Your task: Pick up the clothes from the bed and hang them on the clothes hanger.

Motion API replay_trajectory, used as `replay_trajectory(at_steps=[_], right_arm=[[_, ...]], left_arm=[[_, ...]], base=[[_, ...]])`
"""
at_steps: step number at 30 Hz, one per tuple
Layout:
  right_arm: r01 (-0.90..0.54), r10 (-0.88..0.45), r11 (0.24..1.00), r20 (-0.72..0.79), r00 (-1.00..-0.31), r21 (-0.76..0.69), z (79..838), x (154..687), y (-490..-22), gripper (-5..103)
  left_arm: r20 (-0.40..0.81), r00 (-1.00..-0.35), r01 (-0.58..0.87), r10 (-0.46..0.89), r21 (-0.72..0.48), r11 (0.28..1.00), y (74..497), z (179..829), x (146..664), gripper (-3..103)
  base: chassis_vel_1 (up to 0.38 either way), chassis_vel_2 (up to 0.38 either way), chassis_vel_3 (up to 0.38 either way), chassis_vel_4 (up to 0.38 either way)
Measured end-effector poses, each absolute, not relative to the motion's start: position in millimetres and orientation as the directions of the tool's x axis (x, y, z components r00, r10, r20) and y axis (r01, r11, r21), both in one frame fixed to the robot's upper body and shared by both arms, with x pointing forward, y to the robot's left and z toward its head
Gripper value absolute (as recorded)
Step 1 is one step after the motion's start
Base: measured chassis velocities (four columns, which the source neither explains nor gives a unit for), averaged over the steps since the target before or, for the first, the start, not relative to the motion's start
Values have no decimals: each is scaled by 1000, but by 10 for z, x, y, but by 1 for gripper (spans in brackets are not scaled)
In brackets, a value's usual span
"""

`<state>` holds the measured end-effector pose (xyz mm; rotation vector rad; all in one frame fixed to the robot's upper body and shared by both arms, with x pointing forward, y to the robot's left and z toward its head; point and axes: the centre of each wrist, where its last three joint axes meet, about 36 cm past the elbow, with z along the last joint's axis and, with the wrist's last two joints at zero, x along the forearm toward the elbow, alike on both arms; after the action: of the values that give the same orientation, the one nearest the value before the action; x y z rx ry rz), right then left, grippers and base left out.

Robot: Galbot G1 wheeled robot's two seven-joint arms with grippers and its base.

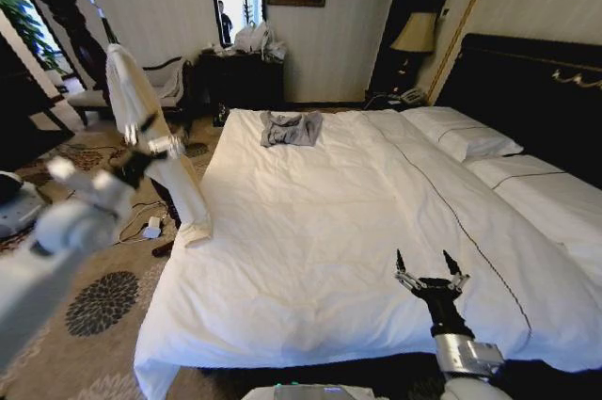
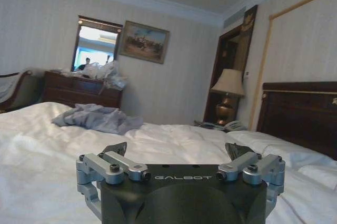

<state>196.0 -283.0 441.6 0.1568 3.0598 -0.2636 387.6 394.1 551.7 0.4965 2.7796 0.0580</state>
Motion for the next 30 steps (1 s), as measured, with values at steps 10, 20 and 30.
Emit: replay_trajectory(at_steps=[10,20,30], right_arm=[[51,47,992,-41,-998,-119,4426,1936,-2741,100],[39,34,993,-45,-998,-110,4447,1963,-2748,100],[35,29,992,-52,-998,-125,4440,1972,-2737,100]], left_arm=[[-224,-931,263,288,138,955,3839,4748,3005,100],[-189,-943,253,273,126,959,3719,4338,2357,100],[-192,-947,238,257,120,964,3768,4241,2202,100]], base=[[0,0,0,0],[0,0,0,0],[0,0,0,0]])
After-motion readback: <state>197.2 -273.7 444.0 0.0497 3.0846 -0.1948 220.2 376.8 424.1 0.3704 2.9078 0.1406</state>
